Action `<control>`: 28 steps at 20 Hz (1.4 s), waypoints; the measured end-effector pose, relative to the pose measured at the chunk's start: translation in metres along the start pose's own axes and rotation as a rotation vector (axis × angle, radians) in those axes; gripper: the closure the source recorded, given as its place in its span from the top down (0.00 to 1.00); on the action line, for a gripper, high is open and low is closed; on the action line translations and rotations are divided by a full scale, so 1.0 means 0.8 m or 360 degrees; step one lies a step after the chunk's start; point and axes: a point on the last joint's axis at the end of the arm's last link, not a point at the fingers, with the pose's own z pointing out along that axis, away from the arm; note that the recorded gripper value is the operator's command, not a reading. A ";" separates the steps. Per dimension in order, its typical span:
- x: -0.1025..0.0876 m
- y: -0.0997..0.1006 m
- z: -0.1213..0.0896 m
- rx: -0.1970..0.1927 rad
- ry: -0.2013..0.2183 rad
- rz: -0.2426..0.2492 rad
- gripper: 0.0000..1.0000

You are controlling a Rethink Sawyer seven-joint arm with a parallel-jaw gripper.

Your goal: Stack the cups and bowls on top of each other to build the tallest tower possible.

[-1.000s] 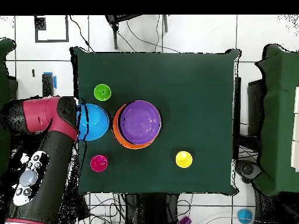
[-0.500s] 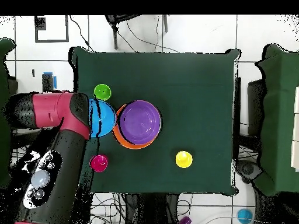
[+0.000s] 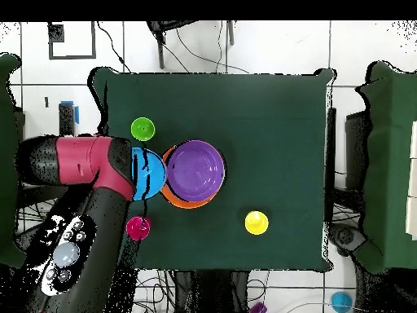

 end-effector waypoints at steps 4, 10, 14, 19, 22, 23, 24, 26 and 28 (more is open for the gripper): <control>0.005 -0.007 0.001 0.0010 0.0020 0.0005 0.00; 0.009 -0.019 0.004 0.0025 0.0051 0.0015 0.00; 0.007 -0.025 0.004 0.0031 0.0058 0.0019 0.00; 0.002 -0.034 0.009 0.0042 0.0081 0.0040 0.00; -0.001 -0.038 0.014 0.0048 0.0094 0.0051 0.00; -0.002 -0.038 0.014 0.0048 0.0096 0.0053 0.00; -0.005 -0.039 0.016 0.0047 0.0102 0.0061 0.00; -0.007 -0.040 0.017 0.0046 0.0106 0.0066 0.00; -0.010 -0.041 0.019 0.0044 0.0114 0.0072 0.00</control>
